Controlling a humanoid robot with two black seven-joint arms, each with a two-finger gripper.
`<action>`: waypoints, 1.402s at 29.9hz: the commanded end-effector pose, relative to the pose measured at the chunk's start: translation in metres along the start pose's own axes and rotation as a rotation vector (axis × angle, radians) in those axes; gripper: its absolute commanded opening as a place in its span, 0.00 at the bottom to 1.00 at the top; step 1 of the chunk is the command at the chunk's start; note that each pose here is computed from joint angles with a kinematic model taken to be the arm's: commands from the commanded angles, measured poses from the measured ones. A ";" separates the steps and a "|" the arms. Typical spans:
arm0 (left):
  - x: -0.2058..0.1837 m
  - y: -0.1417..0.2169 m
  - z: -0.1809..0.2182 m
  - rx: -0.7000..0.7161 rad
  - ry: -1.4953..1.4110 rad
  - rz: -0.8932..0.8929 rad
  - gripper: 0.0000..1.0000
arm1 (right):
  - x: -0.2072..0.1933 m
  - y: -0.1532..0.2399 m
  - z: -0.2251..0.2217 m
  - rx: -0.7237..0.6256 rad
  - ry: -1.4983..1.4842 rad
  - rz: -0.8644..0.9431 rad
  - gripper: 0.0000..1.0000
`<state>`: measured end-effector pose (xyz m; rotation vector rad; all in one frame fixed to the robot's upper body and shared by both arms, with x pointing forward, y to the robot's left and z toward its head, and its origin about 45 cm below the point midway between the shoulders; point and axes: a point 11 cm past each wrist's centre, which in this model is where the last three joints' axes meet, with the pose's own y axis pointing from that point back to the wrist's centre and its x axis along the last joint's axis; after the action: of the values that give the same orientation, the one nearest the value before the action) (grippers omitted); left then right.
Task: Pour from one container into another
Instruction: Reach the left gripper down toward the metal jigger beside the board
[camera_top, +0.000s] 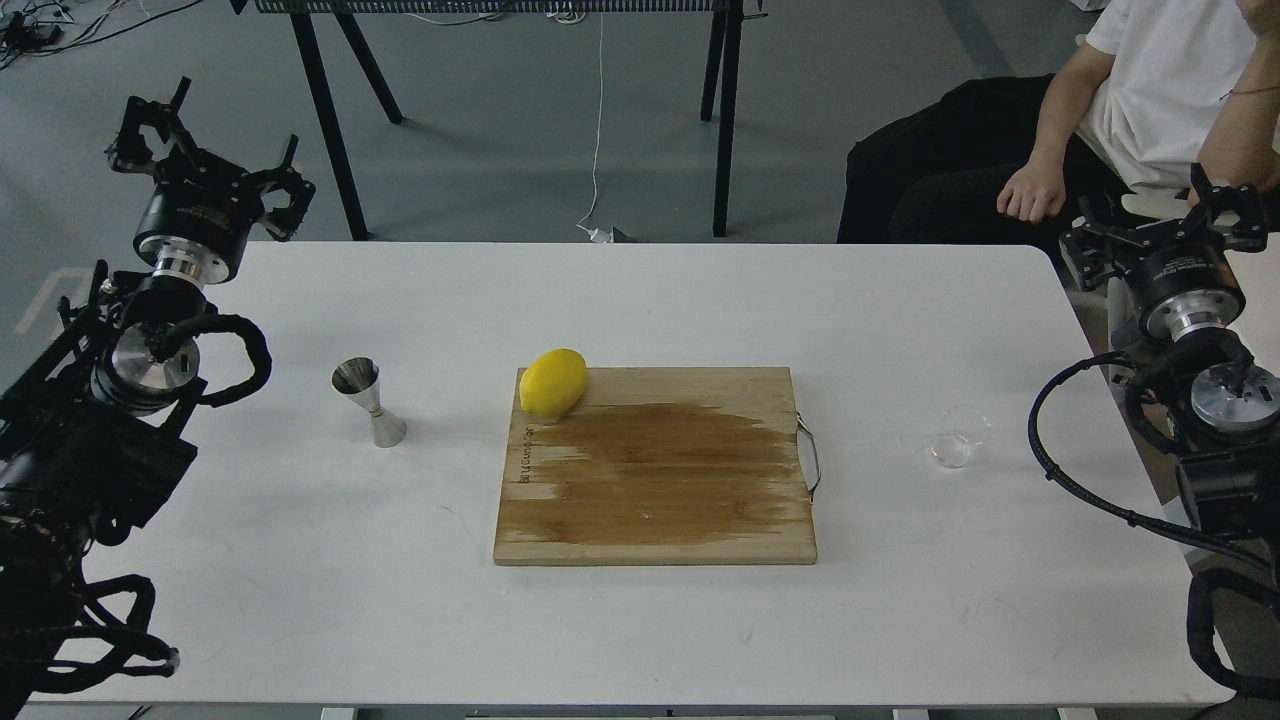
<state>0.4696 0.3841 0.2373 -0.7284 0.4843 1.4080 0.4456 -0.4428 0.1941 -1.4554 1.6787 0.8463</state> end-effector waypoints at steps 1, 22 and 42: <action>-0.002 0.000 -0.002 -0.015 0.004 0.000 1.00 | 0.002 0.001 -0.003 0.010 0.005 0.003 1.00; -0.067 0.099 -0.017 0.238 -0.725 -0.409 1.00 | 0.031 0.020 -0.020 0.036 0.020 0.064 1.00; 0.062 0.205 -0.051 0.449 -2.149 -0.688 0.90 | 0.046 0.031 -0.017 0.034 0.021 0.095 1.00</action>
<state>0.2875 0.3774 0.1585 0.8859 -0.9299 0.7838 0.4094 -0.4767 0.1631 -1.3742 1.7816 0.8509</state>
